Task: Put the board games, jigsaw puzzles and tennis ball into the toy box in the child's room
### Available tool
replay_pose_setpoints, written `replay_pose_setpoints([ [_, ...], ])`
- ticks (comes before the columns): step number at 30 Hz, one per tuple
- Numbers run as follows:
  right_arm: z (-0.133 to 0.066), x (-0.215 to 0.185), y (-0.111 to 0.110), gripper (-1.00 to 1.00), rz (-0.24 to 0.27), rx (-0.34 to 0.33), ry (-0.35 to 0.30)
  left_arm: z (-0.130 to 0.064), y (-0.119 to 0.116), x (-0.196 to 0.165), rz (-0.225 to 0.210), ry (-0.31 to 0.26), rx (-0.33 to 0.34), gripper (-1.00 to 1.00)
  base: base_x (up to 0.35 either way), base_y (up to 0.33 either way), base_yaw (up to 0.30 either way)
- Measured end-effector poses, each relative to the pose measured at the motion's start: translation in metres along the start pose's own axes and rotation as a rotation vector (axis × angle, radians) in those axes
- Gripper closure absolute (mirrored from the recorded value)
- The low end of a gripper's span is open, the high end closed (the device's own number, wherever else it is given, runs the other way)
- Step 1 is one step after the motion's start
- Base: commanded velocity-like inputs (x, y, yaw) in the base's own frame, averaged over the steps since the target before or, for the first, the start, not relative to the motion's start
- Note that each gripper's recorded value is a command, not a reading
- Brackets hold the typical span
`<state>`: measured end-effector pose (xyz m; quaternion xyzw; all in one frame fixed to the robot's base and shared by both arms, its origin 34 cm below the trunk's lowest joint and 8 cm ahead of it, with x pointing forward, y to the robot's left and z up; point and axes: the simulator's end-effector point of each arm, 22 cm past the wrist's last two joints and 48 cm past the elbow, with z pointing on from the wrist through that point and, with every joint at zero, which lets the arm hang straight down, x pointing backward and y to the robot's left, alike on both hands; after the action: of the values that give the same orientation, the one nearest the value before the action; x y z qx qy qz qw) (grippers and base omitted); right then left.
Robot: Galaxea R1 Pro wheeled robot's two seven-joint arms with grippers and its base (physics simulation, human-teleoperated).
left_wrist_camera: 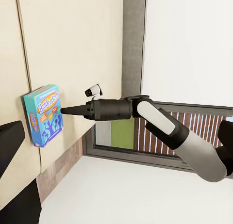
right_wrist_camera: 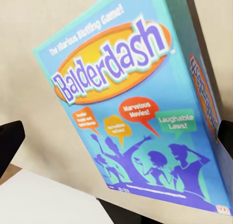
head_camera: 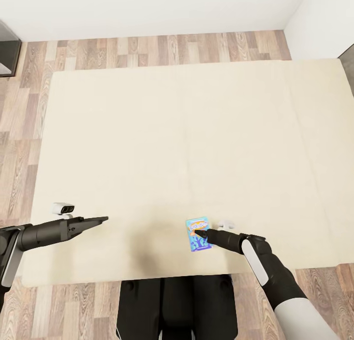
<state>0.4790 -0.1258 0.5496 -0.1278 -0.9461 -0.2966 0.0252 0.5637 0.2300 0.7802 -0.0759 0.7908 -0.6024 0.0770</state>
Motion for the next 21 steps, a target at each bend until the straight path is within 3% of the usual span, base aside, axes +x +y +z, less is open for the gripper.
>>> replay_pose_setpoints([
  [21,-0.0013,-0.0011,-0.002,-1.0,-0.002,0.003,-0.001,-0.0004,0.0001,-0.0002,0.0,0.0,-0.001,-1.0,0.0,0.03,0.0],
])
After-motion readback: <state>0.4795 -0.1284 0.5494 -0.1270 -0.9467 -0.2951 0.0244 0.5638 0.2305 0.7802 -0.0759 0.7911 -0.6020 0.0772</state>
